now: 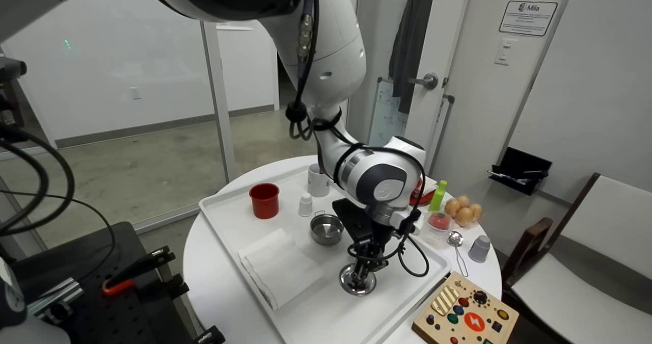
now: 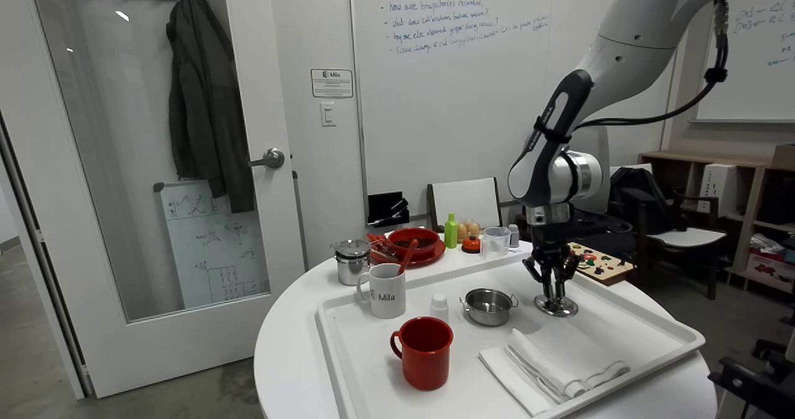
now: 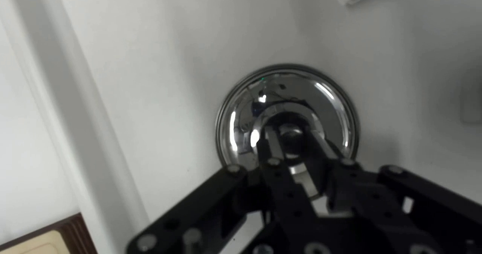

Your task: Take the silver lid from the table and place it on the the silver pot

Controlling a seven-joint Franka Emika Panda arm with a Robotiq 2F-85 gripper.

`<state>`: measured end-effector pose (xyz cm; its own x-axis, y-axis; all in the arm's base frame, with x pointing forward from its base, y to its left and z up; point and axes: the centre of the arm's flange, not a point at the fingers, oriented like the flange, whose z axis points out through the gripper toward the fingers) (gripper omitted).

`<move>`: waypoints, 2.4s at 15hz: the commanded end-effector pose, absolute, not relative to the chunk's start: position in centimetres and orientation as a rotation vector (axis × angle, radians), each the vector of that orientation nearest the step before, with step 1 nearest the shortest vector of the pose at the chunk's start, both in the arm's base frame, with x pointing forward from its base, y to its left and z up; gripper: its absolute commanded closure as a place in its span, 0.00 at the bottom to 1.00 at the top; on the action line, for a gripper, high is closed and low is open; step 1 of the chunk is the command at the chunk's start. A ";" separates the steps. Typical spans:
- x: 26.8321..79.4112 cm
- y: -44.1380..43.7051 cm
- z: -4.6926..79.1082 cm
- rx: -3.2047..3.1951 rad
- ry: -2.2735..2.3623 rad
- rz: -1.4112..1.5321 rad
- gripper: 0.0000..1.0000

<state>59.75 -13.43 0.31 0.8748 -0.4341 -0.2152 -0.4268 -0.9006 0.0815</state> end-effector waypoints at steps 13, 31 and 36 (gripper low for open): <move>59.5 -10.3 8.2 3.000 -0.704 -0.332 0.88; 64.7 1.3 12.0 2.951 -0.646 -0.253 0.88; 66.1 2.4 9.8 2.925 -0.656 -0.291 0.88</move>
